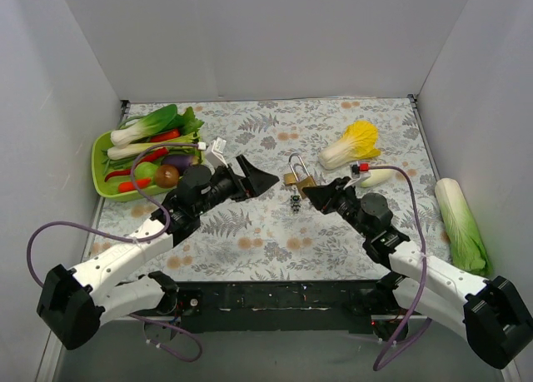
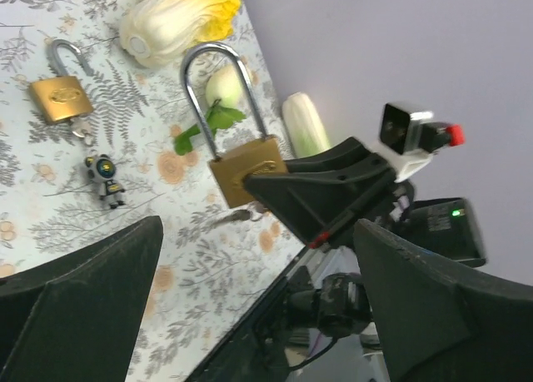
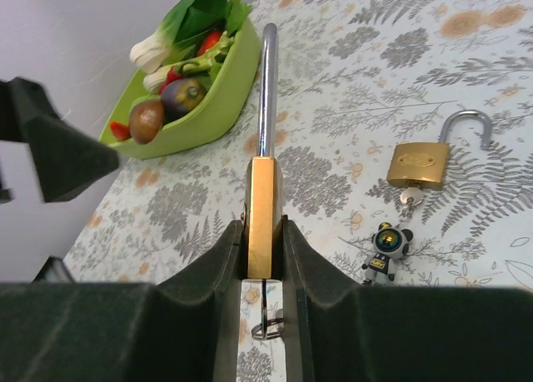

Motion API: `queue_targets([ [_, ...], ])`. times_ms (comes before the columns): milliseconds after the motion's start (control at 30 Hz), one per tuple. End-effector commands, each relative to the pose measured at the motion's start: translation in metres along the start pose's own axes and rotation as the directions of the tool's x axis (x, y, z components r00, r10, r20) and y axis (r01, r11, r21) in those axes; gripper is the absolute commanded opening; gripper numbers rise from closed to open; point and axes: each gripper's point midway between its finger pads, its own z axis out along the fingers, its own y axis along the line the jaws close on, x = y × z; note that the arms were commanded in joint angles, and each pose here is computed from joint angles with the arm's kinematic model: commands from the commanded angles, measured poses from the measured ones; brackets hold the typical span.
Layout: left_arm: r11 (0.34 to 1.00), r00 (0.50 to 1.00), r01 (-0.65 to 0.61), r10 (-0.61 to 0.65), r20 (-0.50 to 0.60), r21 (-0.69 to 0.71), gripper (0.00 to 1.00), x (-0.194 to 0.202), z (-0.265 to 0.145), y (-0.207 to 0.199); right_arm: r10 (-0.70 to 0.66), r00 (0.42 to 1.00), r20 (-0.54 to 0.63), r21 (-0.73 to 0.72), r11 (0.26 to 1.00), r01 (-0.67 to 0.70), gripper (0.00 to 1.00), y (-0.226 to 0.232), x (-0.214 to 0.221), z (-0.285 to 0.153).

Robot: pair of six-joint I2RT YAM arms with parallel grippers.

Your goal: Unlock with the key

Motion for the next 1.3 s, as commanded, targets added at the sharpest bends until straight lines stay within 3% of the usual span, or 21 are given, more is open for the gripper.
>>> queue_targets([
  [0,0.983,0.976,-0.140,0.156,-0.150,0.116,0.98,0.011,0.004,0.000,0.038,0.997,0.063,-0.320,0.947,-0.016,0.01,0.071,-0.056,-0.007],
  [233,0.953,0.961,-0.192,0.231,-0.151,0.235,0.86,0.007,0.001,-0.015,0.122,0.992,0.024,-0.460,0.883,-0.097,0.01,0.102,-0.077,-0.022],
  [500,0.995,0.989,-0.060,0.070,-0.130,0.078,0.55,0.009,0.010,0.019,0.080,0.997,-0.010,-0.487,0.870,-0.075,0.01,0.105,-0.068,-0.023],
  [733,0.998,0.995,-0.013,0.019,-0.096,0.063,0.37,0.006,0.015,0.024,0.064,0.998,-0.021,-0.481,0.874,-0.066,0.01,0.101,-0.061,-0.021],
  [967,0.998,0.995,0.038,-0.032,-0.099,0.055,0.28,0.008,0.023,0.027,0.057,0.998,-0.028,-0.488,0.871,-0.063,0.01,0.102,-0.056,-0.020],
  [1267,0.995,0.990,0.084,-0.078,-0.114,0.047,0.27,0.014,0.033,0.032,0.050,0.998,-0.038,-0.483,0.873,-0.062,0.01,0.099,-0.050,-0.018],
])
